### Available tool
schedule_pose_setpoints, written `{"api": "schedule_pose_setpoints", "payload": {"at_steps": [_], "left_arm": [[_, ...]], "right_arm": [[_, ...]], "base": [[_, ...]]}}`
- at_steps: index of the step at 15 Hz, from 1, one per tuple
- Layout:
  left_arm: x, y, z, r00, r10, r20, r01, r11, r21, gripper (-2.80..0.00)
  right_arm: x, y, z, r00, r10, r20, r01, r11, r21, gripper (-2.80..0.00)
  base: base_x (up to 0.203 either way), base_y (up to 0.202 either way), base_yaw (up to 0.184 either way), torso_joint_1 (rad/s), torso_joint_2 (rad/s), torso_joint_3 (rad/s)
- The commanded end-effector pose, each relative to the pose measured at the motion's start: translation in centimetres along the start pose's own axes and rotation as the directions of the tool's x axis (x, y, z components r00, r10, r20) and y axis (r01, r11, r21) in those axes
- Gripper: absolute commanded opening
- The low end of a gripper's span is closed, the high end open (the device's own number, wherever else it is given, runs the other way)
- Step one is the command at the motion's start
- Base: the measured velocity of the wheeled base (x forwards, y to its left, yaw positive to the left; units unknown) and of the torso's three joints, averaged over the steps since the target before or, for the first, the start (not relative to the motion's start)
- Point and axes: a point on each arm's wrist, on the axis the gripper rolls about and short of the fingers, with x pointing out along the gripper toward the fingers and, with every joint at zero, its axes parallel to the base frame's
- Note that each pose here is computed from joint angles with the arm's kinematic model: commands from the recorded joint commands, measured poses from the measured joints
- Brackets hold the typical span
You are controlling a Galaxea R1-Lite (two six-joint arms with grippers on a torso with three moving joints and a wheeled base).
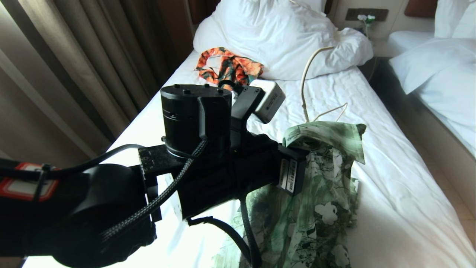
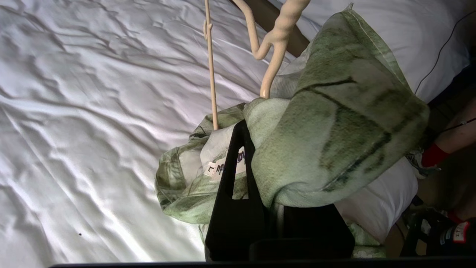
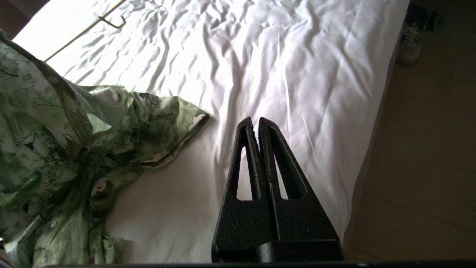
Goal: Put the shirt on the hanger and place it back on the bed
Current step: Hook the other side of the shirt onto the hanger
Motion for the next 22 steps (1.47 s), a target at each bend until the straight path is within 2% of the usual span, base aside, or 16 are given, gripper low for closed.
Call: {"api": "schedule_pose_setpoints", "payload": {"at_steps": [1,3,4,6,8,9,12,14,16,19,20,22], "left_arm": [[-0.1,0.0,0.1,1.0,0.005,0.007,-0.005,1.0,-0.001,-2.8],[-0.5,0.0,0.4,1.0,0.009,0.018,-0.009,1.0,-0.001,-2.8],[-0.6,0.0,0.6,1.0,0.01,0.022,-0.01,1.0,-0.002,-2.8],[-0.7,0.1,0.4,1.0,0.01,0.015,-0.01,1.0,-0.001,-2.8],[-0.7,0.1,0.2,1.0,0.011,0.01,-0.011,1.0,-0.001,-2.8],[-0.7,0.0,0.2,1.0,0.009,0.01,-0.009,1.0,-0.001,-2.8],[-0.7,0.0,0.3,1.0,0.009,0.012,-0.009,1.0,0.0,-2.8],[-0.5,0.0,0.1,1.0,0.008,0.007,-0.008,1.0,0.001,-2.8],[-0.4,-0.1,0.1,1.0,0.005,0.007,-0.005,1.0,0.001,-2.8],[-0.3,-0.1,0.0,1.0,0.005,0.004,-0.005,1.0,0.001,-2.8],[-0.3,-0.1,0.0,1.0,0.005,0.002,-0.005,1.0,0.001,-2.8],[-0.3,0.0,-0.1,1.0,0.007,-0.001,-0.007,1.0,0.0,-2.8]], "right_arm": [[-0.5,-1.5,-0.5,1.0,-0.02,-0.01,0.02,1.0,0.009,-2.8],[-1.2,-2.4,0.5,0.998,-0.053,-0.014,0.052,0.998,-0.041,-2.8],[-1.5,-3.0,1.2,0.998,-0.064,0.025,0.065,0.997,-0.044,-2.8],[-1.5,-3.4,1.6,0.995,-0.055,0.088,0.053,0.998,0.021,-2.8],[0.6,-2.8,0.2,0.995,0.022,0.1,-0.035,0.991,0.128,-2.8],[2.3,-2.1,-0.2,0.991,0.09,0.098,-0.106,0.98,0.169,-2.8],[6.3,1.3,-2.1,0.959,0.279,0.052,-0.282,0.914,0.293,-2.8],[7.2,3.6,-2.3,0.936,0.353,0.004,-0.338,0.893,0.296,-2.8],[7.1,4.3,-2.5,0.932,0.363,-0.007,-0.344,0.889,0.301,-2.8],[6.4,7.4,-3.0,0.914,0.397,-0.084,-0.365,0.895,0.256,-2.8],[6.6,7.9,-3.2,0.903,0.419,-0.095,-0.387,0.889,0.246,-2.8],[7.7,9.3,-3.5,0.856,0.506,-0.111,-0.469,0.848,0.248,-2.8]], "base": [[0.0,0.0,0.0,0.0,0.0,0.0],[0.0,0.0,0.0,0.0,0.0,0.0],[0.0,0.0,0.0,0.0,0.0,0.0],[0.0,0.0,0.0,0.0,0.0,0.0],[0.0,0.0,0.0,0.0,0.0,0.0],[0.0,0.0,0.0,0.0,0.0,0.0],[0.0,0.0,0.0,0.0,0.0,0.0],[0.0,0.0,0.0,0.0,0.0,0.0],[0.0,0.0,0.0,0.0,0.0,0.0],[0.0,0.0,0.0,0.0,0.0,0.0],[0.0,0.0,0.0,0.0,0.0,0.0],[0.0,0.0,0.0,0.0,0.0,0.0]]}}
